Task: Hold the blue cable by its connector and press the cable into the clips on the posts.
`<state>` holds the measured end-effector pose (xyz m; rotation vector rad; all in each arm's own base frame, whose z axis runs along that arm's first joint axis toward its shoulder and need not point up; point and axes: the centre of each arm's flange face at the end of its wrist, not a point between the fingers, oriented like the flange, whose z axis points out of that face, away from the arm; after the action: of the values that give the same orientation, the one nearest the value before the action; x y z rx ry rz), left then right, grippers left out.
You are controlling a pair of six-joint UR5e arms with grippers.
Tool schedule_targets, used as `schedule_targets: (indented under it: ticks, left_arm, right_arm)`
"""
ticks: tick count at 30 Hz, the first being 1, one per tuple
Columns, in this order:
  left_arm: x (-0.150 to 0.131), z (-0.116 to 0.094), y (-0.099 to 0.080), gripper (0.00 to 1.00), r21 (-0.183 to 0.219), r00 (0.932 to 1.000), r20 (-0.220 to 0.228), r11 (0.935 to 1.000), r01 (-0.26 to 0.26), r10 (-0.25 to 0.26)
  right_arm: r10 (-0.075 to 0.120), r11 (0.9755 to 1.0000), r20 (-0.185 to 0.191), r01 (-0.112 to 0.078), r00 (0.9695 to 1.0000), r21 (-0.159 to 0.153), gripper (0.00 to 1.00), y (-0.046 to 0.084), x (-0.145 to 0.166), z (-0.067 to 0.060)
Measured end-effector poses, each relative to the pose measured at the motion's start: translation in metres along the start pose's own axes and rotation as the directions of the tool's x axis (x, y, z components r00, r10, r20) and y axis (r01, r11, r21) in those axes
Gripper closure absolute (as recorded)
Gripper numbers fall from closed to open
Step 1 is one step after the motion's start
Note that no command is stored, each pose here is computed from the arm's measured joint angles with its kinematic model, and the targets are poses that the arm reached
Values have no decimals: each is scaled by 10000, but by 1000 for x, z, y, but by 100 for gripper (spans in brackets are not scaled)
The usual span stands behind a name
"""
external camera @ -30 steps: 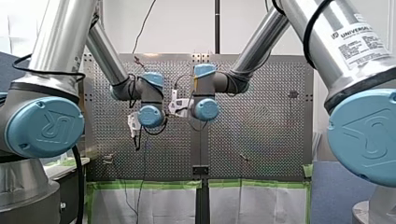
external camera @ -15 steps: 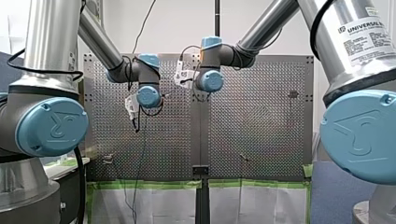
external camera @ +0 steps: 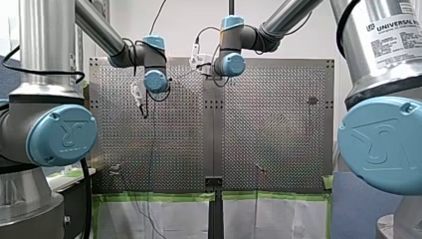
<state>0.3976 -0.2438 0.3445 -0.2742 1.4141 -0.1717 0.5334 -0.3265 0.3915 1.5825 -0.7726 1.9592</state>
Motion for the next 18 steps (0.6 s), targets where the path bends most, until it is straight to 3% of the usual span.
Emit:
schedule_targets:
  ticks: [3,8,18]
  left_arm:
    - [-12,2,5,100,10,10000,46,10000,-10,10]
    - [-32,4,18,100,-53,9999,100,10000,-25,26]
    - [-68,4,46,100,-722,9995,273,9973,-146,166]
  right_arm:
    - [-5,10000,245,5,9997,4,100,1,-6,5]
    - [32,10000,281,-32,9996,10,100,2,-3,11]
    - [11,9999,438,-18,9990,161,100,3,-9,24]
